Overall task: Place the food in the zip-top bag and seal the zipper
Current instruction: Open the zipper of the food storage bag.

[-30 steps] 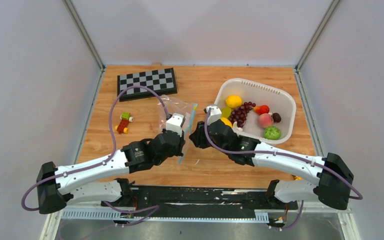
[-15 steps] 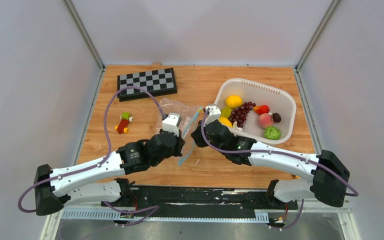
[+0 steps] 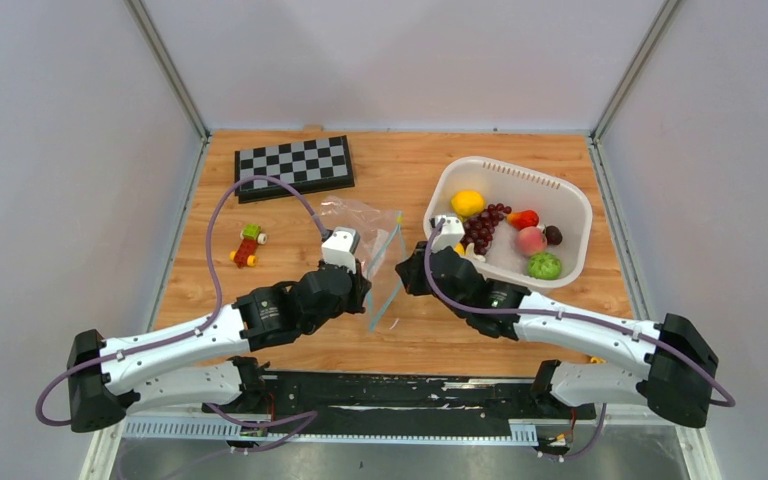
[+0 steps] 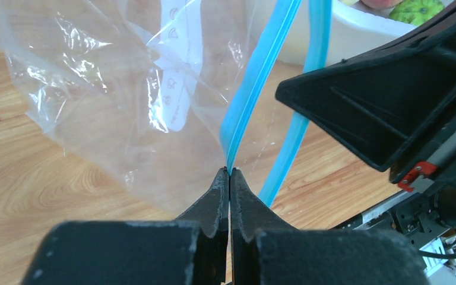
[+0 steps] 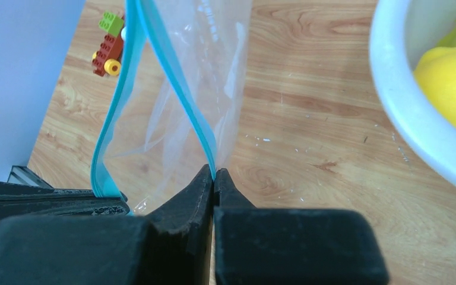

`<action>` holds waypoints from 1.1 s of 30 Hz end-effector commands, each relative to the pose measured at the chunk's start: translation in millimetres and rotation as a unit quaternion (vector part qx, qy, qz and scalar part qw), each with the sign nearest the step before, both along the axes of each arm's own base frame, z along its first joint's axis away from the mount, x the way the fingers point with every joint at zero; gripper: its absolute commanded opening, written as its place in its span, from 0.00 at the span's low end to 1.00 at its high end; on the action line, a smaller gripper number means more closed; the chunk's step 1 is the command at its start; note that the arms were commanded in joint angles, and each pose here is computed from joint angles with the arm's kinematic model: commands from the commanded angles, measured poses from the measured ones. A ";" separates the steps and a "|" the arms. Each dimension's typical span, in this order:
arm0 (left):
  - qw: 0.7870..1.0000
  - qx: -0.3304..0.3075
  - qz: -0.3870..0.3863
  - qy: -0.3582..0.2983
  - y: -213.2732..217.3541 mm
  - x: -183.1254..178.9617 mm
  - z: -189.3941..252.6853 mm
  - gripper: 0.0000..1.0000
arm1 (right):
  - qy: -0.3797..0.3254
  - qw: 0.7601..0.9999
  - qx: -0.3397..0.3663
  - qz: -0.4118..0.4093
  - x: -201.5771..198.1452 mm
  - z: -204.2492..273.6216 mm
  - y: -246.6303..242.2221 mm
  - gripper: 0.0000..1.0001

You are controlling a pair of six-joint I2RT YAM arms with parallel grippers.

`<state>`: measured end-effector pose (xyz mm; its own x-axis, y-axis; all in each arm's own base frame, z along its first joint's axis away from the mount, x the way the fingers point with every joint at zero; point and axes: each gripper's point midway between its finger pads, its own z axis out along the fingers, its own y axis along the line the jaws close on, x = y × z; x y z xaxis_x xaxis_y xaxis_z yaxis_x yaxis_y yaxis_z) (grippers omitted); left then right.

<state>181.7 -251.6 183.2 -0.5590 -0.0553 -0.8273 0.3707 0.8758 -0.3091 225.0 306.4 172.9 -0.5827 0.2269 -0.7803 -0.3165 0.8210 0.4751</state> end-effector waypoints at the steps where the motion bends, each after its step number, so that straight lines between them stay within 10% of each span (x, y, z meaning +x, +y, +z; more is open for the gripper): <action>1: 1.000 -0.019 0.007 -0.004 -2.9 1.1 7.6 0.00 | -0.020 0.998 0.027 -0.047 7.1 19.6 -14.5 0.00; 30: 0.991 0.062 0.102 -0.067 64.3 17.2 36.6 0.00 | -0.010 0.999 0.039 -0.025 27.2 16.8 28.5 0.00; 33: 0.992 0.059 0.087 -0.073 62.6 15.1 29.8 0.21 | -0.007 0.999 0.038 -0.008 26.5 17.6 38.3 0.00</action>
<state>194.4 -194.9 208.2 -0.4643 -0.0345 -0.8850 0.2451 0.9552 -0.1659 241.9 320.1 153.2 -0.6003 0.2360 -0.7642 -0.2571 0.8479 0.4637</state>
